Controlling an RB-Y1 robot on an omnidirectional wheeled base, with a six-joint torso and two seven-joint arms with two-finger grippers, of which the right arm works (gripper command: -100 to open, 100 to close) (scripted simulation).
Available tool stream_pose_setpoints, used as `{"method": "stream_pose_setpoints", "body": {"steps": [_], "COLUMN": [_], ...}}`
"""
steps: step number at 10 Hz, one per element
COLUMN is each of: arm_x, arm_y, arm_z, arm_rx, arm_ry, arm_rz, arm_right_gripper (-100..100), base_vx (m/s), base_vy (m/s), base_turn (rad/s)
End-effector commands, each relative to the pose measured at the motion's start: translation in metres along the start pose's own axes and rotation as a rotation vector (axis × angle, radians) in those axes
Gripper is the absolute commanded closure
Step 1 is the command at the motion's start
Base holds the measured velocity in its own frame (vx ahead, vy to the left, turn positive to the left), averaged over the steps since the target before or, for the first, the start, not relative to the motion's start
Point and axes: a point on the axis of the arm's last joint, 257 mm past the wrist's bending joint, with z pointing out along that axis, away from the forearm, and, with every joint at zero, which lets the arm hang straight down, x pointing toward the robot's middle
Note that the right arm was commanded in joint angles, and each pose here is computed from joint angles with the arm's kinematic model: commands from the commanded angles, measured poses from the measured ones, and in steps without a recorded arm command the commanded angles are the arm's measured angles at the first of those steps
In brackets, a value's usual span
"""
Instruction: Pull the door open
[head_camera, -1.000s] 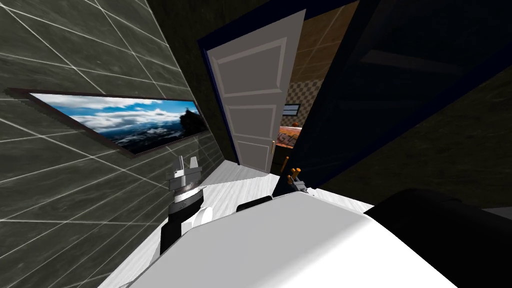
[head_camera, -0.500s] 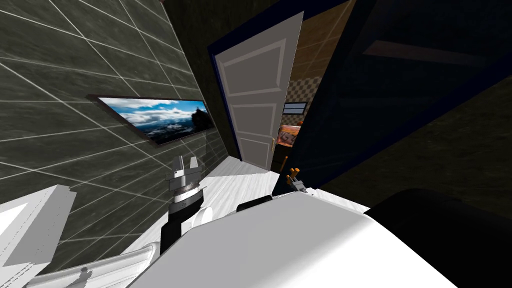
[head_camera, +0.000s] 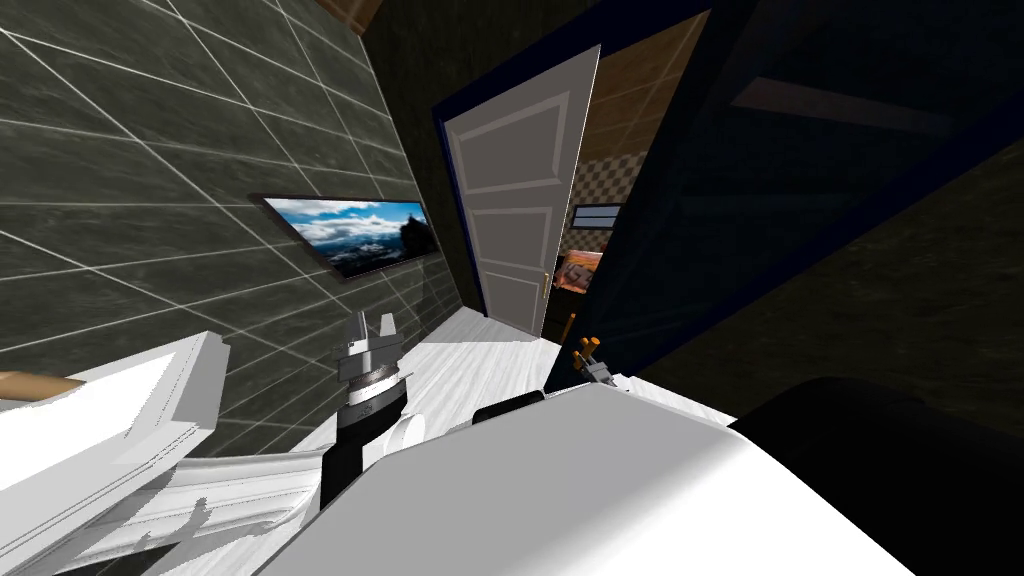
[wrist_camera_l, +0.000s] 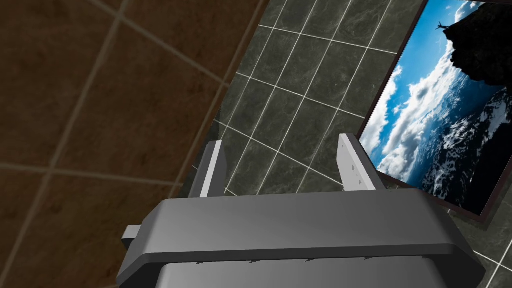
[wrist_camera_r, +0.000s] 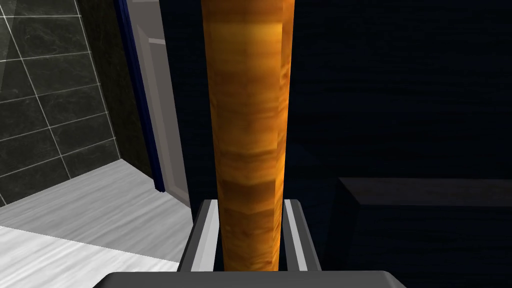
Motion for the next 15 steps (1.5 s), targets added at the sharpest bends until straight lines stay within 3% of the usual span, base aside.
{"method": "stream_pose_setpoints", "body": {"steps": [1,6,8,15], "arm_x": [0.002,0.006,0.001,0.005], "arm_y": [-0.001,0.000,0.000,0.000], "arm_z": [-0.0028,-0.0113,-0.0138,-0.0146], "arm_rx": [0.016,0.059,0.061,0.098], "arm_ry": [0.009,0.019,0.002,0.015], "arm_rz": [0.002,0.003,0.001,0.002], "arm_right_gripper": [100,100,100,100], "base_vx": [-0.203,-0.214,-0.120,-0.196], "base_vy": [-0.035,-0.052,-0.024,-0.052], "base_turn": [0.121,0.132,0.085,0.130]}}
